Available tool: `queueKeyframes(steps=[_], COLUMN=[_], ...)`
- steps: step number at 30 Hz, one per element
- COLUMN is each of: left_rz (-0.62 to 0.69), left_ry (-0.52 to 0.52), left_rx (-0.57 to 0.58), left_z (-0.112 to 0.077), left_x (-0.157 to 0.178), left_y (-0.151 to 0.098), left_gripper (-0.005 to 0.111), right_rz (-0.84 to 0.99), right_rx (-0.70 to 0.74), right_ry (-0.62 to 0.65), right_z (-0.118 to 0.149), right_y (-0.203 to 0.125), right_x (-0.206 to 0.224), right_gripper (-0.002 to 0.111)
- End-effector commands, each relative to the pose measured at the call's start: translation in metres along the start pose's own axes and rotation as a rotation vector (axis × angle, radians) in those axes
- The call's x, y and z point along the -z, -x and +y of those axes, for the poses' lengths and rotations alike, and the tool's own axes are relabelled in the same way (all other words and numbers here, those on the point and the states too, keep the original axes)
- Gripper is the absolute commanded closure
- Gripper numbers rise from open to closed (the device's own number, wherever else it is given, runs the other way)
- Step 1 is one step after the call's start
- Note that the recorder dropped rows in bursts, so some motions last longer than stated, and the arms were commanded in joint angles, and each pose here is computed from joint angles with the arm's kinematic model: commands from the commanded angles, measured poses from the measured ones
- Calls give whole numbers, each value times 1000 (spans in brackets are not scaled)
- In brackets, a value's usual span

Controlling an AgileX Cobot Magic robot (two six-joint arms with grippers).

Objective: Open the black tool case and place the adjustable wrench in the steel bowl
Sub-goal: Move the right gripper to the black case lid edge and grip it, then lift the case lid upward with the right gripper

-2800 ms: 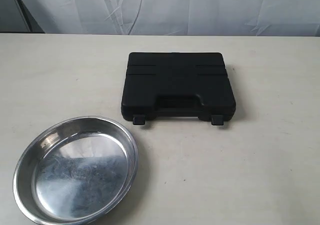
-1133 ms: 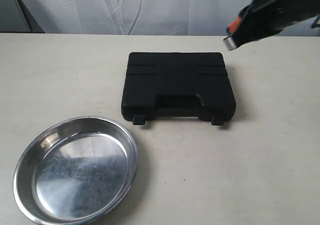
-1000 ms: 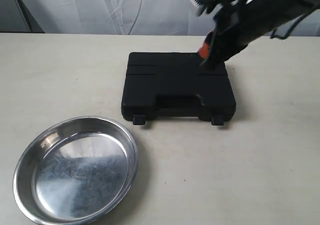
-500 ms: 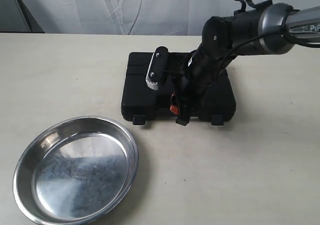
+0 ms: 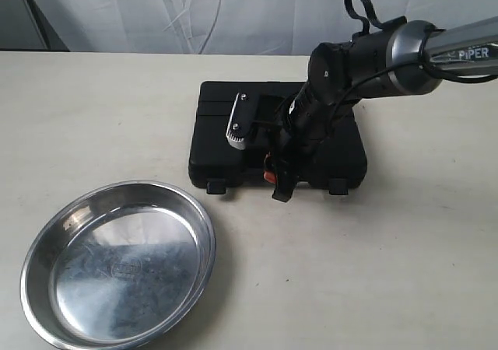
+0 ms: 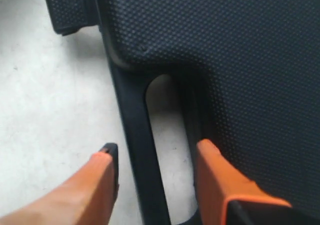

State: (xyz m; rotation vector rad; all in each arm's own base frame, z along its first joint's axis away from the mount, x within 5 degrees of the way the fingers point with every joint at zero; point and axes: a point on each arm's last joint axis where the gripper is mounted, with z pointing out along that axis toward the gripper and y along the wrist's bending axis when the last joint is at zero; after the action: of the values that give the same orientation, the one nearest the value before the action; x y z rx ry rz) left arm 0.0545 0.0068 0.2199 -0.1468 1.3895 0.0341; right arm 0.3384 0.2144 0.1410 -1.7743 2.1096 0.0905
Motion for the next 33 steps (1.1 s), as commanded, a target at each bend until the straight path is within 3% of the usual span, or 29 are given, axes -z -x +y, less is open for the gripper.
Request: queueKeyframes(steps=[1, 10, 13, 18, 33], left_rz=[-4, -4, -4, -4, -4], left_ry=[-2, -2, -2, -2, -2], left_rx=[-3, -3, -3, -3, -3], left_z=[0, 0, 0, 0, 0], left_x=[0, 0, 0, 0, 0], left_y=[1, 1, 1, 1, 1], left_gripper=[106, 106, 106, 106, 106], right_rz=[-11, -9, -7, -4, -84], right_rx=[13, 11, 11, 10, -82], right_ry=[-34, -35, -33, -30, -43], right_z=[-4, -4, -4, -4, -5], right_y=[1, 0, -1, -1, 10], right_x=[-5, -9, -11, -13, 9], right_gripper=[62, 65, 77, 109, 109])
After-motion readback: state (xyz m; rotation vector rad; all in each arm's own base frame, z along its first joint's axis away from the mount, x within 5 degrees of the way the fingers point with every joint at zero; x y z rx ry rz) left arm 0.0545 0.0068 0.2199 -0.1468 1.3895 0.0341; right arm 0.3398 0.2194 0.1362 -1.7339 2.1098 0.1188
